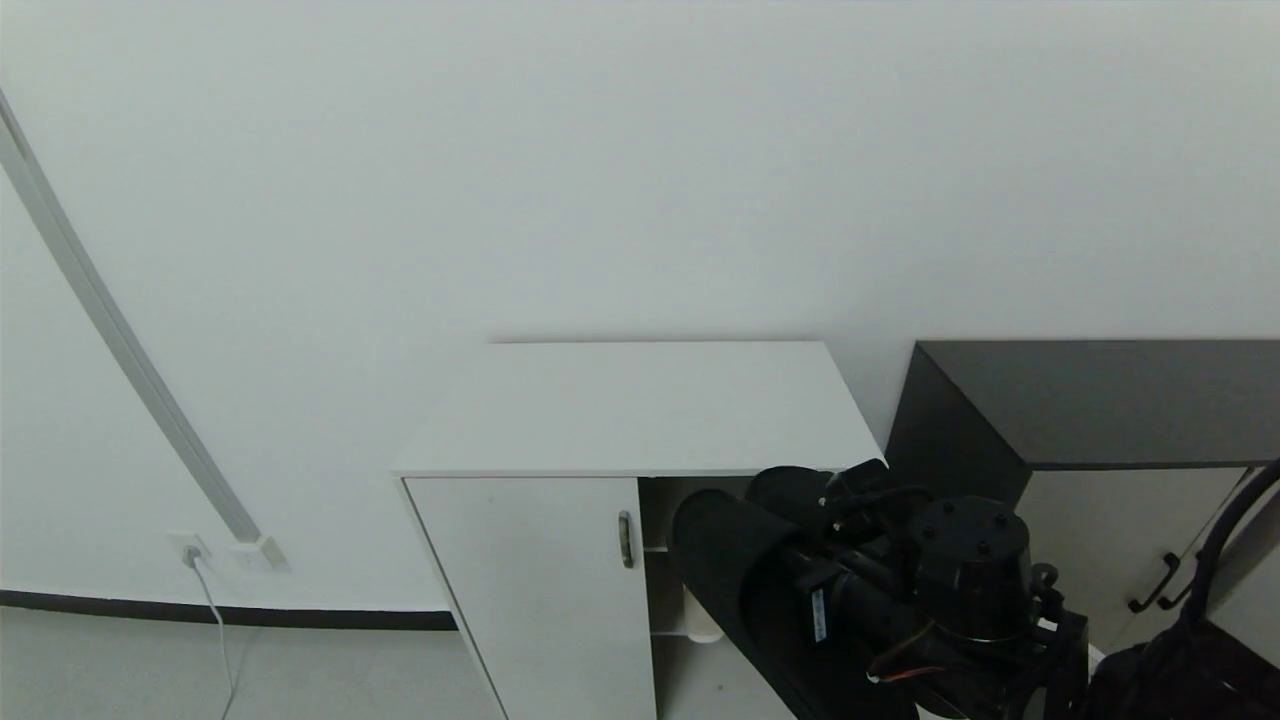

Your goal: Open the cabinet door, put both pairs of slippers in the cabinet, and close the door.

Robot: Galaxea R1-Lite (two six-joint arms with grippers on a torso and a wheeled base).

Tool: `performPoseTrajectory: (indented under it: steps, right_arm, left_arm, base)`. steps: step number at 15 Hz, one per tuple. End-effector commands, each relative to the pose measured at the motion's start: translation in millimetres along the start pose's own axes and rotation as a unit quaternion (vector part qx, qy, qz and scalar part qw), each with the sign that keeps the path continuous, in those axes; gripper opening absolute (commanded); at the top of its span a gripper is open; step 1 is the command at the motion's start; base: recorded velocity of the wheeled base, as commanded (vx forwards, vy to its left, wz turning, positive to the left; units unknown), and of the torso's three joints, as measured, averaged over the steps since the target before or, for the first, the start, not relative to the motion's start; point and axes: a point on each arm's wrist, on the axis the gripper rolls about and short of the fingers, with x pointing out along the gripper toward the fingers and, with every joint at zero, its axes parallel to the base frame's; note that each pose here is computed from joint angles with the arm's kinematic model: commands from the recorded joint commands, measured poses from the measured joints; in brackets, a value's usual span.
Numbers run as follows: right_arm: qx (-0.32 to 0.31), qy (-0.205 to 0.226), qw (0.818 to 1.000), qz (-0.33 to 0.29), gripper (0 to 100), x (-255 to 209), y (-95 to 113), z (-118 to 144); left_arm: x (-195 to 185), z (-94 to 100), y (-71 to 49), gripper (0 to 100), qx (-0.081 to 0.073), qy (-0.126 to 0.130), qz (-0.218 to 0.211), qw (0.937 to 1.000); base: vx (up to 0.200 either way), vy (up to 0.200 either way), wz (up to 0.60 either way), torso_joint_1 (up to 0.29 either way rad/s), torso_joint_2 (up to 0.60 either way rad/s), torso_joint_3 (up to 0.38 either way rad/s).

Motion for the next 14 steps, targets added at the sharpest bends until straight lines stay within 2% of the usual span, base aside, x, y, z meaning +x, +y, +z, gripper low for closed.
performPoseTrajectory:
  steps: [1,7,14]
  right_arm:
    - [0.001,0.001,1.000,-0.001,0,0.3,-0.3,-0.8]
    - [-0.006,0.006,1.000,0.003,0,1.7,1.5,-5.2]
    - [-0.011,-0.005,1.000,0.004,0,1.3,1.7,-6.4]
  left_arm:
    - [0.2,-0.4,0.0,0,0.000,0.001,0.000,1.0000]
    - [0.1,0.0,0.1,0,-0.001,0.001,0.001,1.0000]
    - [0.2,-0.4,0.2,0,-0.003,0.001,0.004,1.0000]
  base:
    - [0.000,0.000,0.00,-0.168,0.37,0.193]
    - [0.000,0.000,0.00,-0.169,0.40,0.221]
    - [0.000,0.000,0.00,-0.226,0.54,0.309]
